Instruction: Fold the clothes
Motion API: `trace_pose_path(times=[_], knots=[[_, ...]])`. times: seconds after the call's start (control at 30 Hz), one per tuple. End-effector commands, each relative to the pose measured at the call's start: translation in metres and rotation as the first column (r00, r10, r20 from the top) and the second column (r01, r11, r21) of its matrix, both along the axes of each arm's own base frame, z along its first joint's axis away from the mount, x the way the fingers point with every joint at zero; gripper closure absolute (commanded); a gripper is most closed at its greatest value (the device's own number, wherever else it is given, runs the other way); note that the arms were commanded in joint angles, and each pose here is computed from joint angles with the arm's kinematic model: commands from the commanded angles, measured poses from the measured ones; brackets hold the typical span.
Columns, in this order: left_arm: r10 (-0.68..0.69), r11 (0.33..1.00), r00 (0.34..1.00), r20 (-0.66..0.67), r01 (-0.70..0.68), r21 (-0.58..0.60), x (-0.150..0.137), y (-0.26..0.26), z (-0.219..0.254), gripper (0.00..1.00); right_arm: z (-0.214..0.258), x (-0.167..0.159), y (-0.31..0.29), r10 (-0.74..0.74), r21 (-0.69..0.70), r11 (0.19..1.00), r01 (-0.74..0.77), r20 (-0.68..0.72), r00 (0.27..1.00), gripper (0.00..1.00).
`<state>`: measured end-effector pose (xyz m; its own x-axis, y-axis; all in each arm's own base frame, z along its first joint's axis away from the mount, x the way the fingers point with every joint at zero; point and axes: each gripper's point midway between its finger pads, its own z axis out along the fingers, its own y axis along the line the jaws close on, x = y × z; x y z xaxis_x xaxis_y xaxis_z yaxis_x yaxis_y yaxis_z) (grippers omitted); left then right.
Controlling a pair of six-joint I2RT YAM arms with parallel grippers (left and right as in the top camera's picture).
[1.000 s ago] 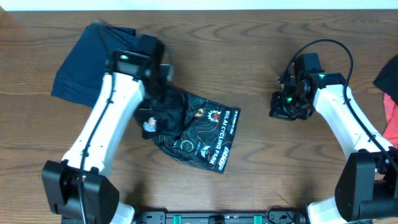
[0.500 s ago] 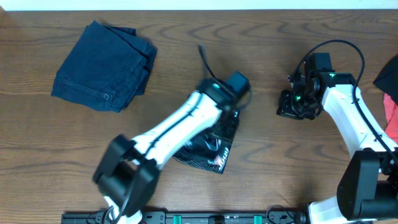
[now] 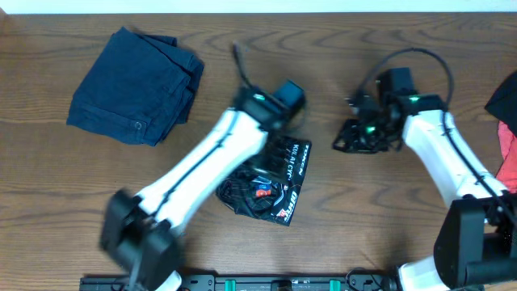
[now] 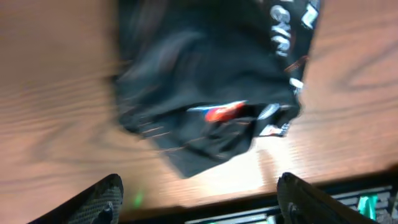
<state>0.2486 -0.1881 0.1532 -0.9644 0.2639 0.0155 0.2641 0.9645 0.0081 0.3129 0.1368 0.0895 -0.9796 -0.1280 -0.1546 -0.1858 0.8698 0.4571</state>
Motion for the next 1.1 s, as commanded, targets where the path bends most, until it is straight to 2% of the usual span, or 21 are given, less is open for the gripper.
trace_pose_path(times=[0.0, 0.17, 0.33, 0.4, 0.5, 0.6, 0.63, 0.67, 0.7, 0.73, 0.83, 1.07], knots=[[0.096, 0.994, 0.985, 0.141, -0.103, 0.046, 0.02, 0.049, 0.035, 0.19, 0.009, -0.015, 0.05, 0.212, 0.056, 0.975, -0.217, 0.08, 0.974, 0.67], [0.261, 0.964, 0.94, 0.218, -0.266, -0.009, 0.029, 0.101, 0.063, 0.18, 0.013, -0.026, 0.11, 0.379, 0.012, 0.92, -0.391, 0.219, 0.899, 0.64], [0.344, 0.937, 0.902, 0.261, -0.348, -0.033, 0.031, 0.137, 0.079, 0.17, 0.007, -0.039, 0.148, 0.528, -0.154, 0.849, -0.506, 0.32, 0.787, 0.59], [0.368, 0.928, 0.89, 0.269, -0.372, -0.039, 0.031, 0.146, 0.082, 0.17, 0.0, -0.048, 0.157, 0.597, -0.247, 0.802, -0.544, 0.329, 0.732, 0.48], [0.386, 0.92, 0.883, 0.268, -0.39, -0.038, 0.03, 0.152, 0.082, 0.16, -0.016, -0.049, 0.159, 0.642, -0.381, 0.76, -0.526, 0.311, 0.701, 0.38], [0.386, 0.92, 0.883, 0.267, -0.39, -0.038, 0.03, 0.151, 0.082, 0.14, -0.037, -0.053, 0.162, 0.673, -0.437, 0.723, -0.535, 0.271, 0.688, 0.36], [0.385, 0.92, 0.883, 0.266, -0.39, -0.037, 0.03, 0.152, 0.082, 0.14, -0.044, -0.054, 0.163, 0.677, -0.441, 0.718, -0.539, 0.26, 0.689, 0.45], [0.386, 0.92, 0.885, 0.263, -0.39, -0.037, 0.029, 0.151, 0.082, 0.14, -0.05, -0.052, 0.164, 0.653, -0.443, 0.734, -0.514, 0.254, 0.713, 0.76], [0.385, 0.92, 0.886, 0.256, -0.389, -0.037, 0.027, 0.151, 0.081, 0.14, -0.053, -0.047, 0.161, 0.612, -0.455, 0.759, -0.466, 0.255, 0.749, 0.93], [0.385, 0.92, 0.888, 0.251, -0.389, -0.034, 0.026, 0.151, 0.081, 0.14, -0.053, -0.041, 0.156, 0.569, -0.468, 0.781, -0.413, 0.262, 0.78, 0.99], [0.384, 0.921, 0.894, 0.232, -0.39, -0.02, 0.02, 0.152, 0.08, 0.14, -0.044, -0.025, 0.144, 0.437, -0.469, 0.842, -0.268, 0.3, 0.848, 0.99], [0.383, 0.921, 0.895, 0.229, -0.39, -0.018, 0.019, 0.153, 0.08, 0.14, -0.002, 0.0, 0.108, 0.317, -0.43, 0.891, -0.142, 0.366, 0.875, 0.99]])
